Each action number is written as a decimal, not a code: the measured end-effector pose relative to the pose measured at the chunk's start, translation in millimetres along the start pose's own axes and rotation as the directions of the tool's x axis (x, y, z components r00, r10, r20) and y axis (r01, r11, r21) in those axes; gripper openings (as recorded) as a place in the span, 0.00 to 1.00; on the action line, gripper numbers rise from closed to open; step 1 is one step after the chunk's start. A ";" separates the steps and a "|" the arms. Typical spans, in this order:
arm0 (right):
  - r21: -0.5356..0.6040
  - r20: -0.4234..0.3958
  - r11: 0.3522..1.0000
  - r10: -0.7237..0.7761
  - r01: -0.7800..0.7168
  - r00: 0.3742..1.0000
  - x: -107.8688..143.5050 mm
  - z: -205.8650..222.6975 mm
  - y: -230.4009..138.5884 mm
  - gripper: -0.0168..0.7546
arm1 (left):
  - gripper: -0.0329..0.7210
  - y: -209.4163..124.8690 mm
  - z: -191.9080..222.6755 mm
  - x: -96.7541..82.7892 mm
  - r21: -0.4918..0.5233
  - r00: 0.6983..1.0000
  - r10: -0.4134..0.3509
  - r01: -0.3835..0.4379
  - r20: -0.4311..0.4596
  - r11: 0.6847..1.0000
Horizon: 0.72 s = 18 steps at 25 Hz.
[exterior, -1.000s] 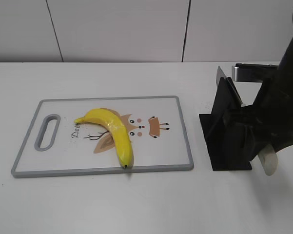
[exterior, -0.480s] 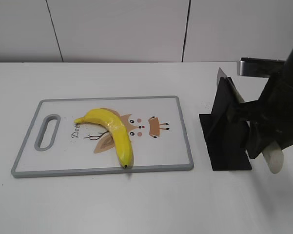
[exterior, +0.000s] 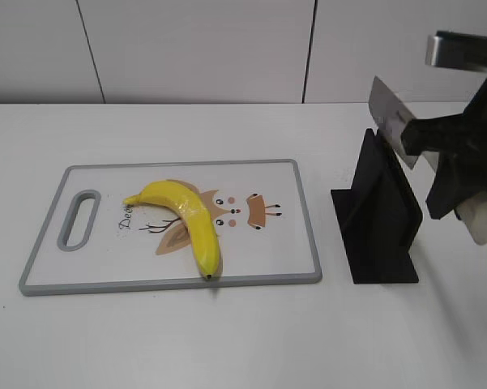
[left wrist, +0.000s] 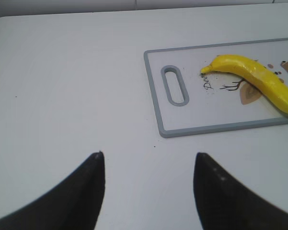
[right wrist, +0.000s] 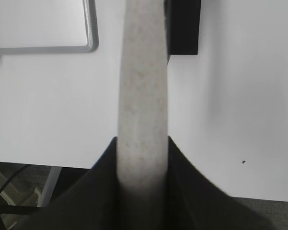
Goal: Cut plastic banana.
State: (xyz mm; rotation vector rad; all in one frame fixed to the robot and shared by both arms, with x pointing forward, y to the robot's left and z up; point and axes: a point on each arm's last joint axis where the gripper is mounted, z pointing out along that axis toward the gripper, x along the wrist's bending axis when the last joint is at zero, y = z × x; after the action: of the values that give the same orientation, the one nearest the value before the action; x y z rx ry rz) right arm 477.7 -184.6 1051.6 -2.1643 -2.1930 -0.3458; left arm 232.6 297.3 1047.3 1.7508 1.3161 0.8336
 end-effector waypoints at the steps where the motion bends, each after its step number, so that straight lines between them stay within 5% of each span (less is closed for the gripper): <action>1: -0.012 -0.004 1.000 -0.003 0.002 1.000 0.9 -5.3 0.8 0.24 | 0.78 0.0 0.0 0.0 0.000 1.000 0.000 0.000 0.000 1.000; 9: -0.149 -0.015 0.969 -0.203 0.199 0.979 10.0 -41.9 13.9 0.24 | 0.78 1.0 -0.6 0.1 -0.008 1.000 0.000 0.000 -0.001 1.000; 12: -0.192 0.020 0.893 -0.411 0.407 0.911 12.5 -48.4 18.3 0.24 | 0.78 5.4 -3.9 0.0 -0.039 1.000 -0.001 0.001 -0.001 0.999; 18: -0.234 0.093 0.764 -0.598 0.601 0.796 15.2 -48.0 28.8 0.24 | 0.78 29.4 8.4 0.3 -0.008 0.998 0.047 -0.047 0.029 0.999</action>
State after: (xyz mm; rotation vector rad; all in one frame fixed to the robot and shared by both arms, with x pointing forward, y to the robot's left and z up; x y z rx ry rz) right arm 499.9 -178.6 1104.9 -1.4642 -2.9512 -0.6645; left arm 253.3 291.2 1068.9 1.7882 1.2559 0.8352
